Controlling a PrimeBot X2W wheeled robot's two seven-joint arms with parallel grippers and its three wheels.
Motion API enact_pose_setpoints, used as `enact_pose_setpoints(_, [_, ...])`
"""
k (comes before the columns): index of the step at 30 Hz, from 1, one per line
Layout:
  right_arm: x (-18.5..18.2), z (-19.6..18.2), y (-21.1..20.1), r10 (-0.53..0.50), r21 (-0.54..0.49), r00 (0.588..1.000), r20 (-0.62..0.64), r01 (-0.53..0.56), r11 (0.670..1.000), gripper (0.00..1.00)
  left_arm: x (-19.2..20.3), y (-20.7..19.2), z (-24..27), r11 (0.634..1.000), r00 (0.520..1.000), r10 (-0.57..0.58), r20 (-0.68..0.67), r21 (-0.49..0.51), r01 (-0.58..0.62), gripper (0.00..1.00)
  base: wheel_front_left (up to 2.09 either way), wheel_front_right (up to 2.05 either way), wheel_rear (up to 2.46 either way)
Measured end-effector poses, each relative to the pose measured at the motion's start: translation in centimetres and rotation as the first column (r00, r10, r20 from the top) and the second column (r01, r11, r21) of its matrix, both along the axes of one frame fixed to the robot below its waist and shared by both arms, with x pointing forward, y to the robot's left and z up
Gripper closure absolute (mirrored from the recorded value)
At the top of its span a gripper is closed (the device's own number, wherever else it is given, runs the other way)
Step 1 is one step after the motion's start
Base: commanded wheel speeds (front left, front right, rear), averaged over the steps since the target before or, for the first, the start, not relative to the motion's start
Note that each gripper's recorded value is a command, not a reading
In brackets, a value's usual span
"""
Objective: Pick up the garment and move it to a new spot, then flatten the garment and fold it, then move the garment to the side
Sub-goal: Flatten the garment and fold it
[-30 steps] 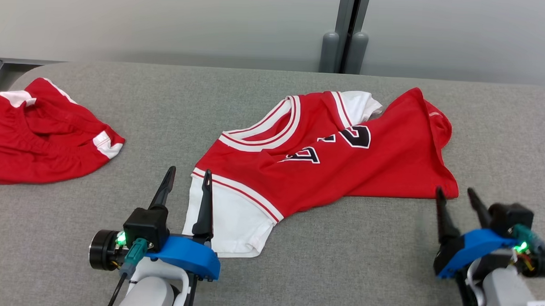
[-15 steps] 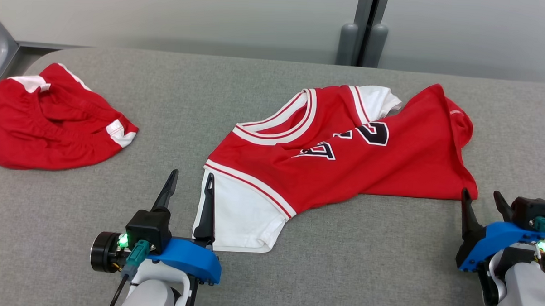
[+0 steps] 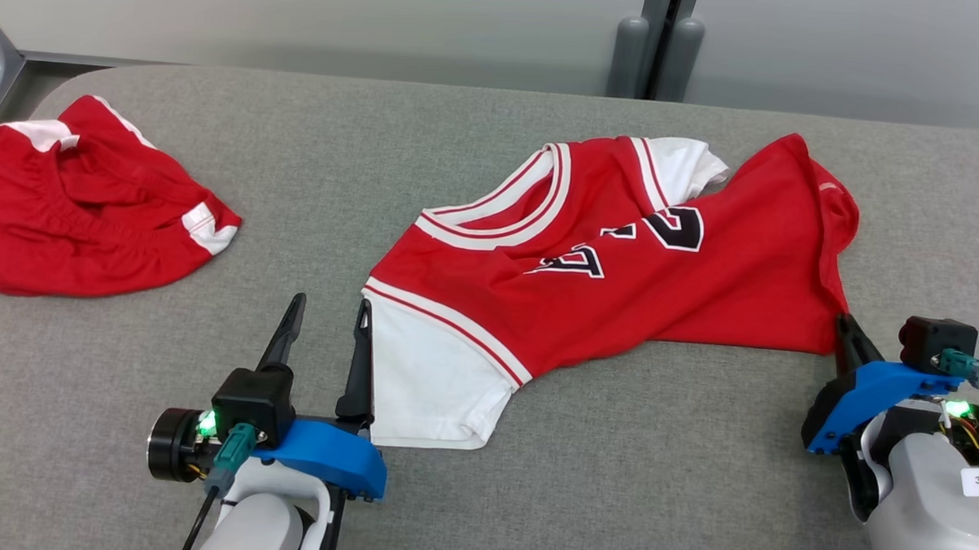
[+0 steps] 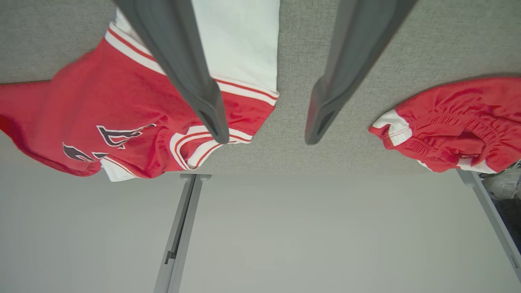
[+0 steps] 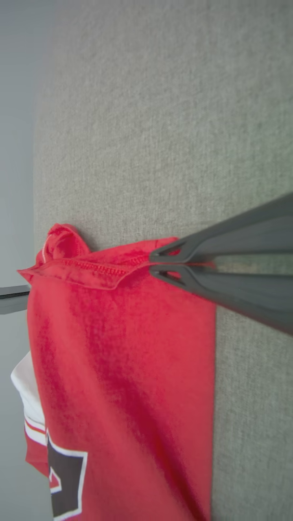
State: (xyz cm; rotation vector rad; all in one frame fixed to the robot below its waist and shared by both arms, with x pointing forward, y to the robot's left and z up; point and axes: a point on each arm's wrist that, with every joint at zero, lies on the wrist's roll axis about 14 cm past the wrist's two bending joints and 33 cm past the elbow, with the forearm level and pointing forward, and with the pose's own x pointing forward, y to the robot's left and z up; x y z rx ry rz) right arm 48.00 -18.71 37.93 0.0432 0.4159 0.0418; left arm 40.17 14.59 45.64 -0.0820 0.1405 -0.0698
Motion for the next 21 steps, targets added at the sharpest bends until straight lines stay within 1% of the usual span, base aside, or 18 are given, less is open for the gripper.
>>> enact_pose_setpoints(4, [0.1, 1.1, 0.2, -0.001, 0.017, 0.999, 0.044, 0.0, 1.0, 1.0, 0.1, -0.3, 0.4, 1.0, 1.0, -0.007, 0.011, 0.001, 0.007, 0.0, 0.0, 0.0, 0.0])
enact_pose_setpoints(11, [-0.2, 4.7, 1.9, 0.033, 0.061, 0.983, 0.18, -0.044, 0.997, 1.0, 0.1, -1.1, 1.0, 1.0, 0.999, -0.026, 0.027, -0.008, 0.026, 0.0, 0.0, 0.0, 0.0])
enact_pose_setpoints(15, [-0.6, 7.9, 2.6, 0.047, 0.088, 0.956, 0.288, -0.075, 0.993, 1.0, 0.1, -1.6, 1.6, 0.999, 0.998, -0.037, 0.044, -0.012, 0.038, 0.0, 0.0, 0.0, 0.0])
enact_pose_setpoints(21, [-2.7, 12.5, 3.3, 0.074, 0.098, 0.913, 0.4, -0.123, 0.988, 1.0, -0.2, -2.1, 2.2, 0.999, 0.997, -0.049, 0.058, -0.02, 0.051, 0.0, 0.0, 0.0, 0.0])
